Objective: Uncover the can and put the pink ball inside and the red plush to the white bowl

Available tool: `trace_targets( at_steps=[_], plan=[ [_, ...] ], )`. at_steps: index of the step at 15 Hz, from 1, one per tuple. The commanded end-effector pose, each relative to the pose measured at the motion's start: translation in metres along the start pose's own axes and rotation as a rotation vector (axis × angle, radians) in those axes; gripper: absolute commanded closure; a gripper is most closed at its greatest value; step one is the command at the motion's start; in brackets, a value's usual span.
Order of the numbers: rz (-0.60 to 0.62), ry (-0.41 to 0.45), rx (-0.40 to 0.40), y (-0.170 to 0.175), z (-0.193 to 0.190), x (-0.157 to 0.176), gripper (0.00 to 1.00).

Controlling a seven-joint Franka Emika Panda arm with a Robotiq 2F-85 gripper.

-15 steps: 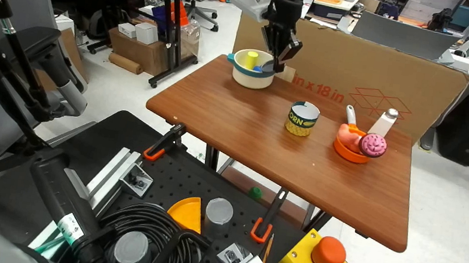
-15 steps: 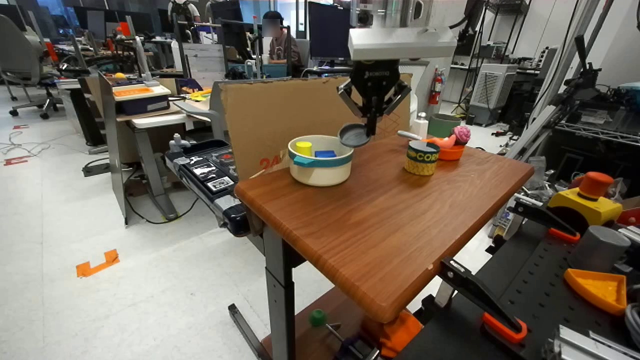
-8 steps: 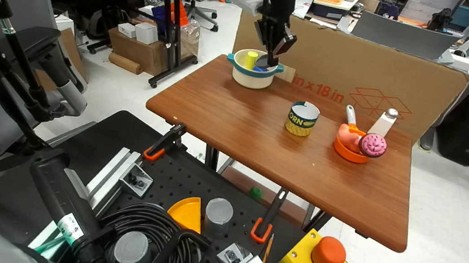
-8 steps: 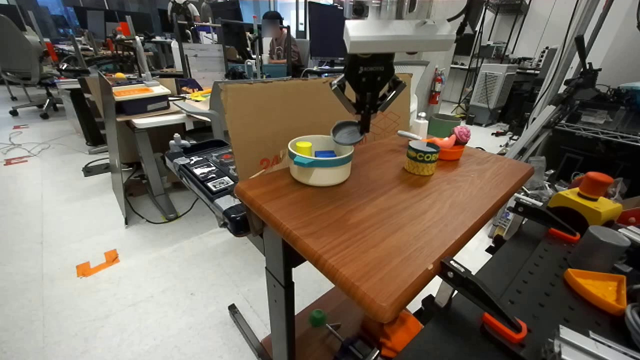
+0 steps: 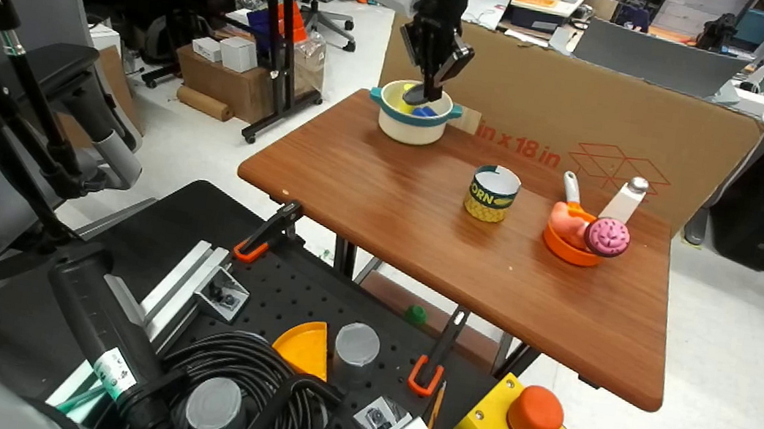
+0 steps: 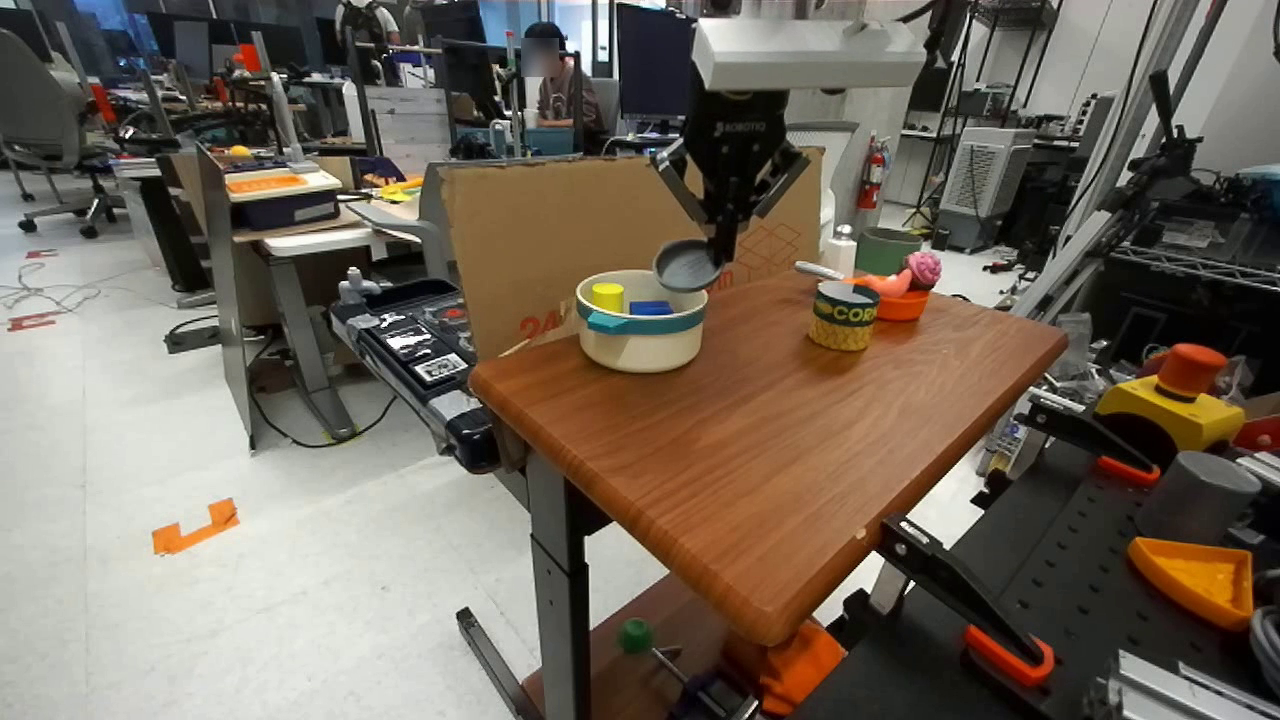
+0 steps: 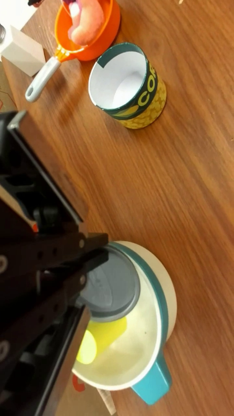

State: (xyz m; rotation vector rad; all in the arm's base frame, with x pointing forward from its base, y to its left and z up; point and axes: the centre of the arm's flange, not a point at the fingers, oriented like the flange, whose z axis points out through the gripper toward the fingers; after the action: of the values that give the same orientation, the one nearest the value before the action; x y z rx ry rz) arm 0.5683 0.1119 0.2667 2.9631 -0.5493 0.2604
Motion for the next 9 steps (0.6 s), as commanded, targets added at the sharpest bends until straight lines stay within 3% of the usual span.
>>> trace_targets(
  at_steps=[1,9],
  plan=[
    [-0.007,-0.028,-0.001,0.0023,-0.0018,0.0013,0.62],
    [0.005,-0.061,-0.007,0.0096,-0.0065,0.0005,0.03]
  ],
)
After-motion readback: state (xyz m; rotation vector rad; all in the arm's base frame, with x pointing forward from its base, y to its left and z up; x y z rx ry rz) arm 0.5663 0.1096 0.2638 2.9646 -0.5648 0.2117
